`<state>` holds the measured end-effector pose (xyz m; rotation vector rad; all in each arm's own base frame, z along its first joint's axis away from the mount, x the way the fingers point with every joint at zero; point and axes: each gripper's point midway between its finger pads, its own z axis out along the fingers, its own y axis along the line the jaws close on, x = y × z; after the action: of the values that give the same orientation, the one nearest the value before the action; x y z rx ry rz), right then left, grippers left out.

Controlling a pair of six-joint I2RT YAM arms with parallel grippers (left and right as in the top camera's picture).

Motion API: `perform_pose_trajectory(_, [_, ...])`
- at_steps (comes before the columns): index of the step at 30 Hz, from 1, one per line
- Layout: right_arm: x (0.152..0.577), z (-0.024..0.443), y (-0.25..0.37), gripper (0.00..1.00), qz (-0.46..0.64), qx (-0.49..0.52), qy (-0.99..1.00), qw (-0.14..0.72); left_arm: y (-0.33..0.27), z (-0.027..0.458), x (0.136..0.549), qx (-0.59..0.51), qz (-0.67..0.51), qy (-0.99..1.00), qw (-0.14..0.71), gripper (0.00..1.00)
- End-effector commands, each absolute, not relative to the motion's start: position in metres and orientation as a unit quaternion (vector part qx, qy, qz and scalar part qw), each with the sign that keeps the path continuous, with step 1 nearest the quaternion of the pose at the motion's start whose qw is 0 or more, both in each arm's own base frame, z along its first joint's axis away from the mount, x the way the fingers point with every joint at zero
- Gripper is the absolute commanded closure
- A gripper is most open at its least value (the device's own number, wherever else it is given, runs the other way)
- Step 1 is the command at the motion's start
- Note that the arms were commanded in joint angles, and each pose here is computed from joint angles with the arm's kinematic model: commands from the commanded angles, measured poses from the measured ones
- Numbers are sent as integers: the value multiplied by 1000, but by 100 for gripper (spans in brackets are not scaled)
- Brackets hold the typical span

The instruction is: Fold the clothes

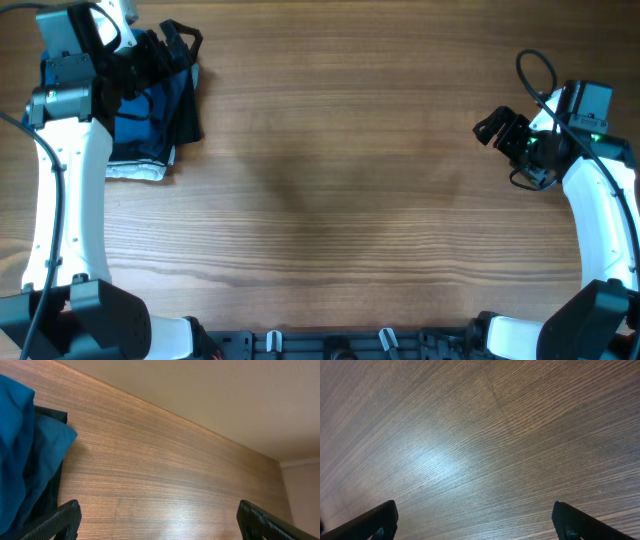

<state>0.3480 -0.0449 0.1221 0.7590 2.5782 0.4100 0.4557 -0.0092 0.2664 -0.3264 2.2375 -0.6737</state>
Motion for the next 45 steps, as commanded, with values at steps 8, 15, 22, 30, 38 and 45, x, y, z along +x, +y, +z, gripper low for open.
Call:
perform_pose_trajectory(8, [346, 117, -47, 0, 142, 275, 929, 205, -12, 265, 456, -126, -270, 877, 377, 0])
perform_pose_trajectory(15, [346, 117, -47, 0, 142, 275, 929, 205, -12, 265, 456, -126, -270, 877, 377, 0])
perform_pose_trajectory(22, [346, 117, -47, 0, 142, 275, 929, 204, -12, 265, 456, -126, -270, 877, 377, 0])
perform_pose_trajectory(30, [346, 117, -47, 1, 142, 275, 929, 205, 102, 237, 437, -272, 46, 883, 381, 0])
perform_pose_trajectory(38, [346, 117, -47, 0, 142, 275, 929, 204, 112, 235, 431, -282, 76, 880, 374, 0])
perform_pose_trajectory(45, [346, 117, -47, 0, 142, 275, 929, 205, 112, 235, 431, -282, 76, 880, 374, 0])
